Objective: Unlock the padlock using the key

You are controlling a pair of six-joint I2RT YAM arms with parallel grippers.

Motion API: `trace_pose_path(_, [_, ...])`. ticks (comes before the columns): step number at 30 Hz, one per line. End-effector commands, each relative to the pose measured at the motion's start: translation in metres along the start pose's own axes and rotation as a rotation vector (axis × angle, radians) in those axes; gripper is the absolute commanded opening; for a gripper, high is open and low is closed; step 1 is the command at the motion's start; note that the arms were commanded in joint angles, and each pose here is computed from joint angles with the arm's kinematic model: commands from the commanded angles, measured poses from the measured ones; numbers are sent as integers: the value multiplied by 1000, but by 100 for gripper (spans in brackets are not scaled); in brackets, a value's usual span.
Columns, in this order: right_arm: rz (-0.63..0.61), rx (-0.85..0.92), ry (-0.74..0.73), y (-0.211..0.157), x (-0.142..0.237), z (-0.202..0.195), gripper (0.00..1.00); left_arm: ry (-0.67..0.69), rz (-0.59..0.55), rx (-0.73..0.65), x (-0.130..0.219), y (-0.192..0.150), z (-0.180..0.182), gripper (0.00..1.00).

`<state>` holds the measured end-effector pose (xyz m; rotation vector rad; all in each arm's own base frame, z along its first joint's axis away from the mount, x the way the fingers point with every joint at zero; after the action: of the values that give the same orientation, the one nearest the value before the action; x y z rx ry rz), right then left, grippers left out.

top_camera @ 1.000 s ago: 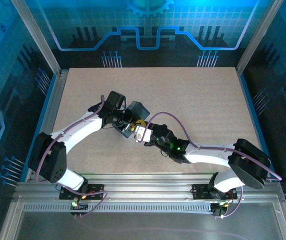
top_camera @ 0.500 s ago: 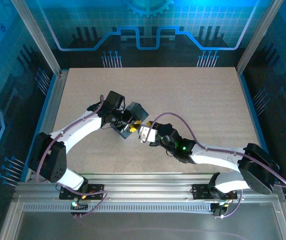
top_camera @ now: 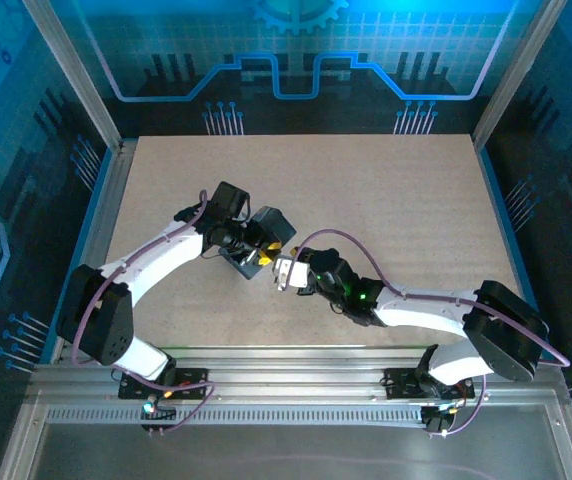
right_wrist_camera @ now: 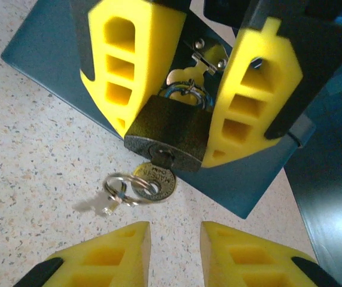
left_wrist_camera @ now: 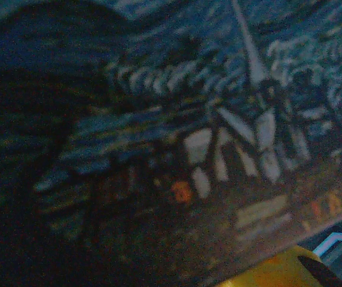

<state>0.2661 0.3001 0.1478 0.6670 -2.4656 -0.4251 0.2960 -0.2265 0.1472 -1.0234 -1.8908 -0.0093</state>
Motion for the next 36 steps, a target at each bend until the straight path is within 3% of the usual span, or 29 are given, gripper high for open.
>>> trace_pose_path(1, [-59,-4,-70,22,-1,-21,27,-20,21,-16,5,-3,-10,0])
trace_pose_path(20, [-80,29,-102,41,-8,-20,24,-27,29,-9,3,-3,-6,0])
trace_pose_path(36, [-42,-35,-88,31,-12,-12,7,-47,30,-4,5,-4,-9,0])
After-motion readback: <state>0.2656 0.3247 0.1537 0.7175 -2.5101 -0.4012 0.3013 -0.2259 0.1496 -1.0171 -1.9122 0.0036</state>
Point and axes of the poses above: each hand's point on the last joint's axis, 136 mm out from that joint toward the fingers, its own x axis back along the fingers, its own z axis along the line the jaws close on, y = z × x, the point moved 1 cm from there along x, back along the fingers, and after that the axes turned 11 degrees about x, right-handed, at the moved point
